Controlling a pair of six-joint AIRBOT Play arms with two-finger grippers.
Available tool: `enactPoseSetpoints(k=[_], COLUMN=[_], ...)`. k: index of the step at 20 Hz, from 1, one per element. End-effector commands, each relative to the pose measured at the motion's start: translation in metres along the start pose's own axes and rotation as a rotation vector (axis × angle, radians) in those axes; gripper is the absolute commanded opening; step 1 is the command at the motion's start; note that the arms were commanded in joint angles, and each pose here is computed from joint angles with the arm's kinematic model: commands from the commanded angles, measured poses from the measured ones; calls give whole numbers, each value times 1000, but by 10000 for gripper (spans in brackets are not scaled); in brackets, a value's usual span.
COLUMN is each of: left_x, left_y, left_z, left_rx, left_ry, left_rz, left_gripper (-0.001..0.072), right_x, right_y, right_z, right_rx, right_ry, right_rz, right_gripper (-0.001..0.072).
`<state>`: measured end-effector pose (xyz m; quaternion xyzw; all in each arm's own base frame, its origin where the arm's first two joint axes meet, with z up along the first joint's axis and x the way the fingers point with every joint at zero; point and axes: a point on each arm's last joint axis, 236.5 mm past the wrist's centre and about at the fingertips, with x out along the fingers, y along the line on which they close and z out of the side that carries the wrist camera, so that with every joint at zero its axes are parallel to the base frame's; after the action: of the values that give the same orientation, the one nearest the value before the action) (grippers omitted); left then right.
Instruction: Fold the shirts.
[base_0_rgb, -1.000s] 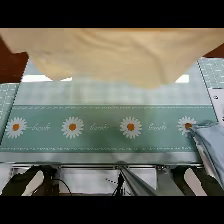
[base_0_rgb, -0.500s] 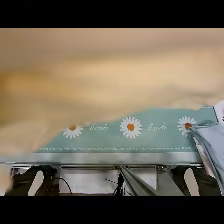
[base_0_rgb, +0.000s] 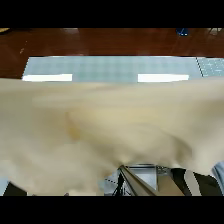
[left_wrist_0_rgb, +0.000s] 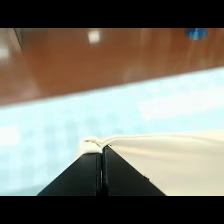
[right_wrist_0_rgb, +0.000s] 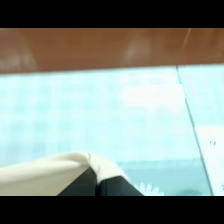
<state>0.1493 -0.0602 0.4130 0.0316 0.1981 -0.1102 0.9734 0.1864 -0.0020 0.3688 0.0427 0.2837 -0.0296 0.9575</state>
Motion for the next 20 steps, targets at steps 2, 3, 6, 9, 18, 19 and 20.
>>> enactPoseSetpoints(k=[2,3,6,9,18,19,20], left_x=[91,118,205,283,452,466,478], left_y=[20,23,31,31,66,67,67], left_z=[-46,-53,-81,-118,-131,-129,-127], left_rx=[-110,-143,-221,-227,-328,-330,-332], left_ry=[359,414,569,705,488,452,422], left_rz=[-112,-153,-262,-338,-226,-213,-202], left_gripper=[20,20,20,20,21,20,21], right_x=[97,120,190,272,431,440,450], right_y=[-11,-12,-15,4,-7,-8,-8], right_z=[-45,-52,-77,-76,-6,-8,-10], right_rx=[81,111,116,64,188,199,205], right_ry=[399,470,672,662,221,213,209], right_rz=[150,197,239,256,162,162,160], right_gripper=[24,24,24,25,25,25,25])
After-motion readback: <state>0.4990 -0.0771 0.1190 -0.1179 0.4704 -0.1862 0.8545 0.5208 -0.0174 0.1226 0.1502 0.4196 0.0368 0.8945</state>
